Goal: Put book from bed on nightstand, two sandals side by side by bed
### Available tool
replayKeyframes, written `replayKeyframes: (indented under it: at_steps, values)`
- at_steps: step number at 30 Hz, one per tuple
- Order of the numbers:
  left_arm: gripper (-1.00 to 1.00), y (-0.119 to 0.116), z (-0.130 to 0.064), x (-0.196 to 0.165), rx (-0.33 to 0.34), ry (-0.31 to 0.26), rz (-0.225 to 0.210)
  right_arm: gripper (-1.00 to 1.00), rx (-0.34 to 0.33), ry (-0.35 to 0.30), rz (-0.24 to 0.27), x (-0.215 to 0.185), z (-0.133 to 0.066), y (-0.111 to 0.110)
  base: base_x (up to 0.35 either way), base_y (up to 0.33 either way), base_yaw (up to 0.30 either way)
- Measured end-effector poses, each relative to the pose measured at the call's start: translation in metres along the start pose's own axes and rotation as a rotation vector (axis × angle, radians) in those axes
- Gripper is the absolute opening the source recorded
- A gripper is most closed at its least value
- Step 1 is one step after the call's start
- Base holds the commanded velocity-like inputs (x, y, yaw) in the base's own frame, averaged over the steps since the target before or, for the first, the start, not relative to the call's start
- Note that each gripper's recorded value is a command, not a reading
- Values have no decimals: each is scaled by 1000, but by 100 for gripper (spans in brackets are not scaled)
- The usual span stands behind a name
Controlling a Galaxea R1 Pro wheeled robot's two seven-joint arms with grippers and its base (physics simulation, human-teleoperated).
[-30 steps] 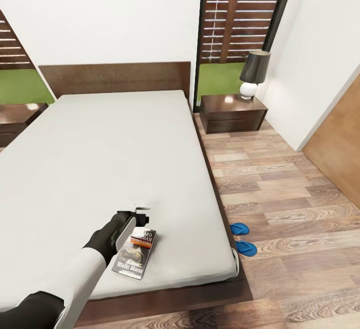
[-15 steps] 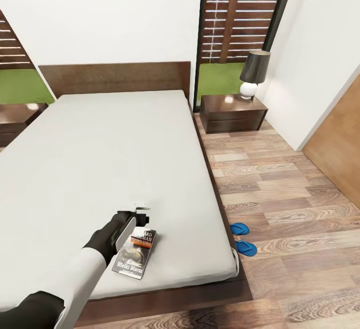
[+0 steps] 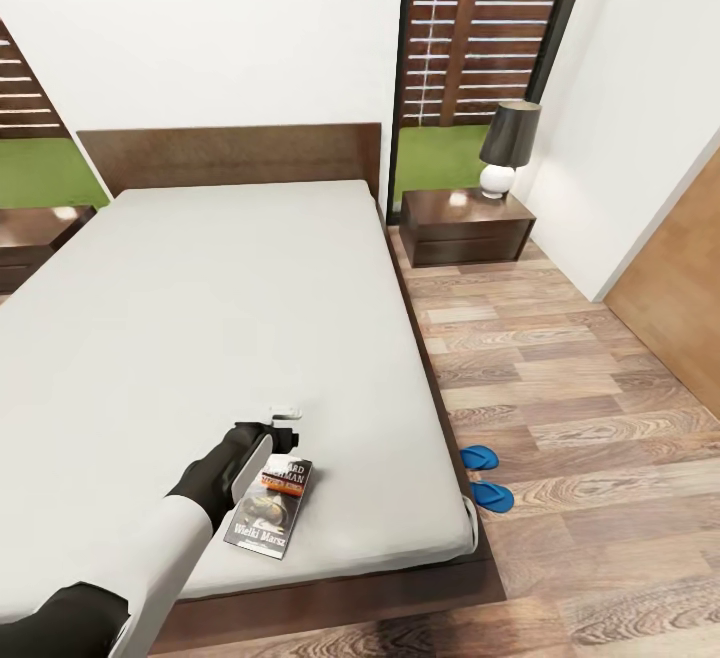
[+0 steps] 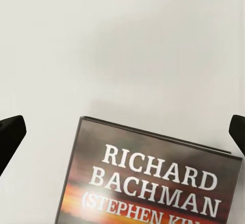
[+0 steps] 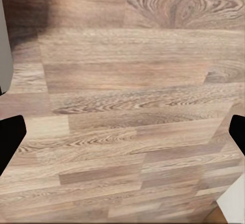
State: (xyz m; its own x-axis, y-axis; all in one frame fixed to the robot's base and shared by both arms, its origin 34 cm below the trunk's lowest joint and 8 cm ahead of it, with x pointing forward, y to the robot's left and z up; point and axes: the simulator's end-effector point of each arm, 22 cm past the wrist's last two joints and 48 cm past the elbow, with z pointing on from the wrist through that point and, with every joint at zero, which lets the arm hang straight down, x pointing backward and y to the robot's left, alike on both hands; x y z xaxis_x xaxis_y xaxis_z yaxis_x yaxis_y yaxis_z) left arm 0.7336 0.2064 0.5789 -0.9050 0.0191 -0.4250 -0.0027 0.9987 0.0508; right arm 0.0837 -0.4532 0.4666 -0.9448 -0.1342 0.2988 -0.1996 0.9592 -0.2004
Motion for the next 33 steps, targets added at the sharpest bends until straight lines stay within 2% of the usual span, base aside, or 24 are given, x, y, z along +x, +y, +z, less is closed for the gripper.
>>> replayKeyframes:
  at_steps: [15, 33]
  values:
    - [100, 0, 1, -1, 0, -10, -4, 100, 0, 74, -20, 58, -3, 0, 0, 0, 0]
    - [100, -1, 3, 2, 0, -6, -4, 100, -2, 103, -27, 79, -5, 0, 0, 0, 0]
